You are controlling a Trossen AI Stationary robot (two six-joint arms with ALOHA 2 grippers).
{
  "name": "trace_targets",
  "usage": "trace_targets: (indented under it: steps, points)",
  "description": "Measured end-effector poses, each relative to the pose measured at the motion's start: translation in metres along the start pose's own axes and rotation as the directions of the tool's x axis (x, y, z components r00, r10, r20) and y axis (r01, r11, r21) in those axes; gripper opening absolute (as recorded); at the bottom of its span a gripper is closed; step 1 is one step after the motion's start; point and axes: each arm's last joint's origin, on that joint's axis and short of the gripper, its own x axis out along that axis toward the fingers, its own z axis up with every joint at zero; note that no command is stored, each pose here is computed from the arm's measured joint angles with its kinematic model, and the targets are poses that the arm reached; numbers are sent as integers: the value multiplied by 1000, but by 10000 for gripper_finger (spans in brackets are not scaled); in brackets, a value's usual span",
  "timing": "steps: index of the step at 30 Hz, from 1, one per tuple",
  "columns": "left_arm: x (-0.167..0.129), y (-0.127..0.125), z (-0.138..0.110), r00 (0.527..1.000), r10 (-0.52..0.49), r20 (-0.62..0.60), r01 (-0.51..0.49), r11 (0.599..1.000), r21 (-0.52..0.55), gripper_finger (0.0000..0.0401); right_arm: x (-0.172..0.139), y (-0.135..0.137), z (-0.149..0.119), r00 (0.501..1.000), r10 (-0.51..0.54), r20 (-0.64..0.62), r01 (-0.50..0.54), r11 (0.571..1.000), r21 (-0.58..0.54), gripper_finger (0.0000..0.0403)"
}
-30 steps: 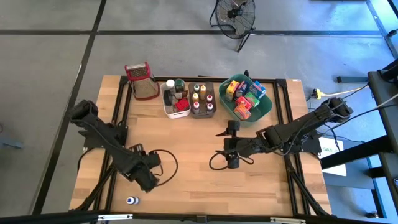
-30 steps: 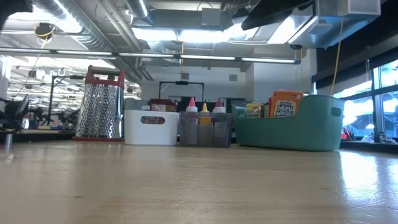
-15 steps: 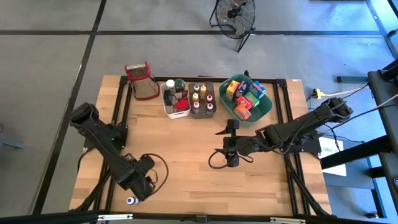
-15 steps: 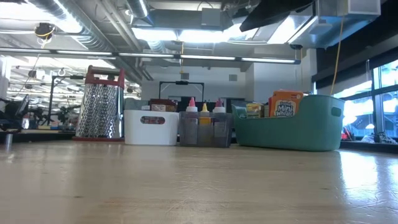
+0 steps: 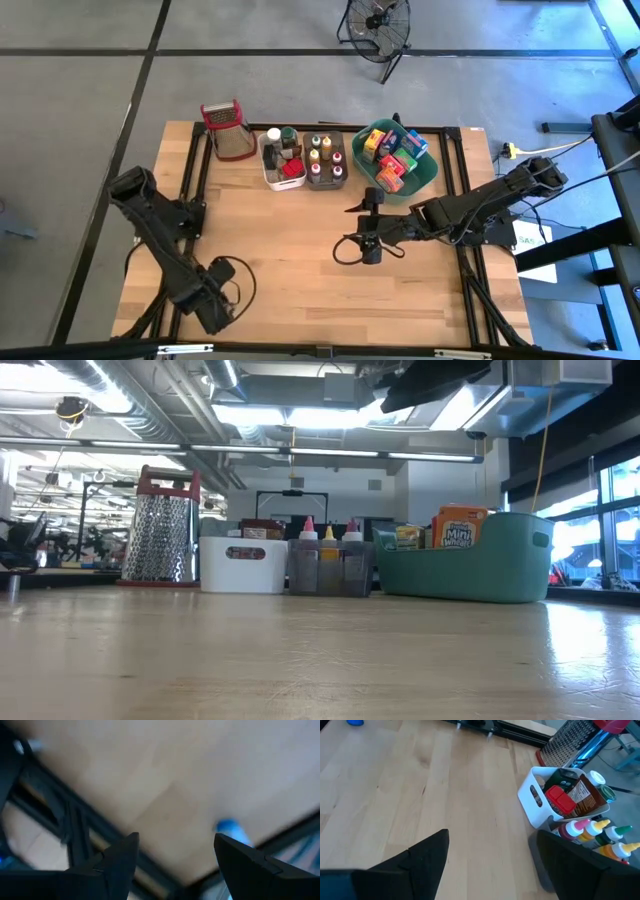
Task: Pick & Place Kitchen Items
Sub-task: Put the blue food coloring bottle into the middle black transparent bin
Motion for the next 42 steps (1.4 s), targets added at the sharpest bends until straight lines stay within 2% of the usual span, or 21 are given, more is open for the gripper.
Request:
trace_targets:
  steps: [3, 8, 15, 25, 29, 32, 42]
  points:
    - [0, 1, -9, 996, 10, -87, -5, 998, 61, 253, 0, 0, 0, 1000, 0, 0, 0, 1000, 0, 305]
    - [-4, -3, -19, 993, -37, -111, 55, 986, 157, 253, 0, 0, 0, 1000, 0, 0, 0, 1000, 0, 305]
    - [-22, -10, -20, 987, -130, -94, 146, 971, 188, 253, 0, 0, 1, 1000, 1, 8, -1, 1000, 11, 305]
    - [-27, -14, -19, 983, -185, -13, 185, 976, 118, 253, 0, 0, 1, 1000, 1, 10, -1, 1000, 22, 305]
    - [-29, -19, -21, 972, -232, -41, 234, 968, 86, 253, 0, 0, 1, 1000, 1, 7, -1, 1000, 24, 305]
    - [-29, -18, -22, 972, -222, -76, 225, 974, 36, 253, 0, 0, 1, 1000, 1, 6, -1, 1000, 23, 305]
    - [-21, -19, -36, 978, -199, -58, 196, 979, -54, 253, 0, 0, 1, 1000, 1, 6, -1, 1000, 23, 305]
